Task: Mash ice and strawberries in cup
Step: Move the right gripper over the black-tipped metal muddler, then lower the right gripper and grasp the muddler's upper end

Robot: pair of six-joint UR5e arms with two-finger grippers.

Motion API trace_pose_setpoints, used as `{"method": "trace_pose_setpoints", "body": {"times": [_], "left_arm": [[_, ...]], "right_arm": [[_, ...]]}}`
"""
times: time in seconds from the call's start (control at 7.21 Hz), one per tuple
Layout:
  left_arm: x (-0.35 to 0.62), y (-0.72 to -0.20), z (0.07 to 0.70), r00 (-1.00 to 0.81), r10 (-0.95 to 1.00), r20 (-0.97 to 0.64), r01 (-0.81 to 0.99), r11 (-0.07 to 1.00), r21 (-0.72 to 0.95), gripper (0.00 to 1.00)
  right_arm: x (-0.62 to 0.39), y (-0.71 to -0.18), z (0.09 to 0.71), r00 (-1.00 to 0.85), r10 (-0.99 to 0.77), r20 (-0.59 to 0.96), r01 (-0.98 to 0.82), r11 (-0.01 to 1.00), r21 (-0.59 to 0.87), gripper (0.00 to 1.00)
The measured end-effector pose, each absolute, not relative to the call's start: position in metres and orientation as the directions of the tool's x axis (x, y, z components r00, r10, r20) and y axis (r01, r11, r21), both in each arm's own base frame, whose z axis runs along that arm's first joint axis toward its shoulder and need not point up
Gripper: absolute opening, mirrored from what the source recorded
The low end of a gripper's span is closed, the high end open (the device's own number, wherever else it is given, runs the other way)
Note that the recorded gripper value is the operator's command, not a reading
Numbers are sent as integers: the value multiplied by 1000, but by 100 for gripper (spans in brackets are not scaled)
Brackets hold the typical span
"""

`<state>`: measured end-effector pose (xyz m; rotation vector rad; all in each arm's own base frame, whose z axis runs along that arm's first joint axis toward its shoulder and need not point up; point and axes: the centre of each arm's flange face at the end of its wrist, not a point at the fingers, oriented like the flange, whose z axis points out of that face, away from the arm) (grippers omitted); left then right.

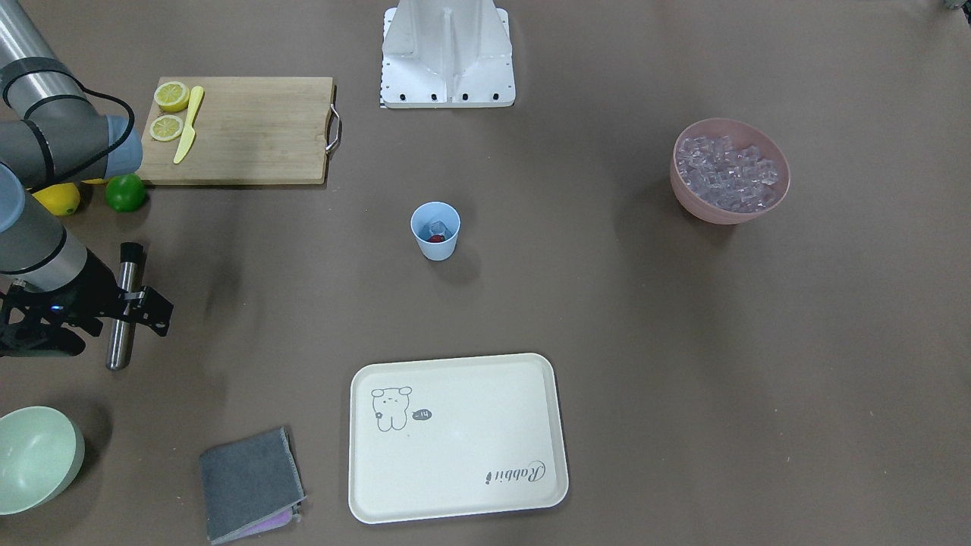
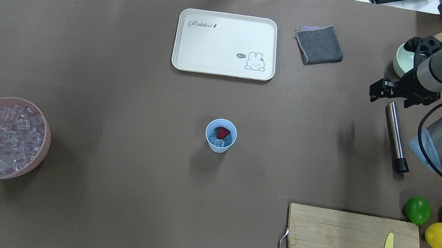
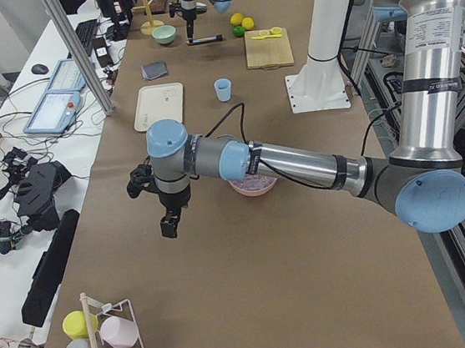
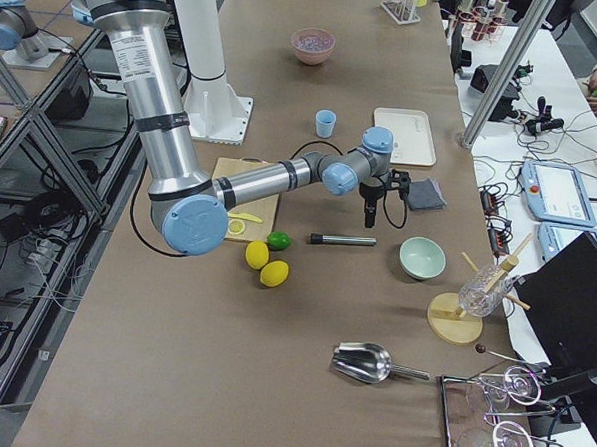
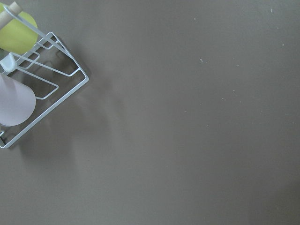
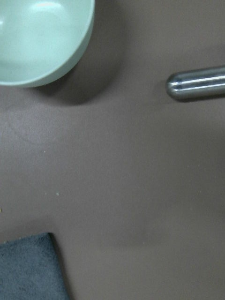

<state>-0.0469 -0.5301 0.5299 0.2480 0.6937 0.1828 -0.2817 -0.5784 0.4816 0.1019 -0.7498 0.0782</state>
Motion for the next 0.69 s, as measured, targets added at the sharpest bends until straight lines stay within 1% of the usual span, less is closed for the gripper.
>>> {"method": "trace_pose_setpoints", "body": {"times": [0.69], "left_arm": [[-46, -534, 519, 756, 261, -600, -85, 948, 305, 98]], "right_arm": [[-280, -583, 519, 760, 15, 650, -64, 997, 51, 99]]}}
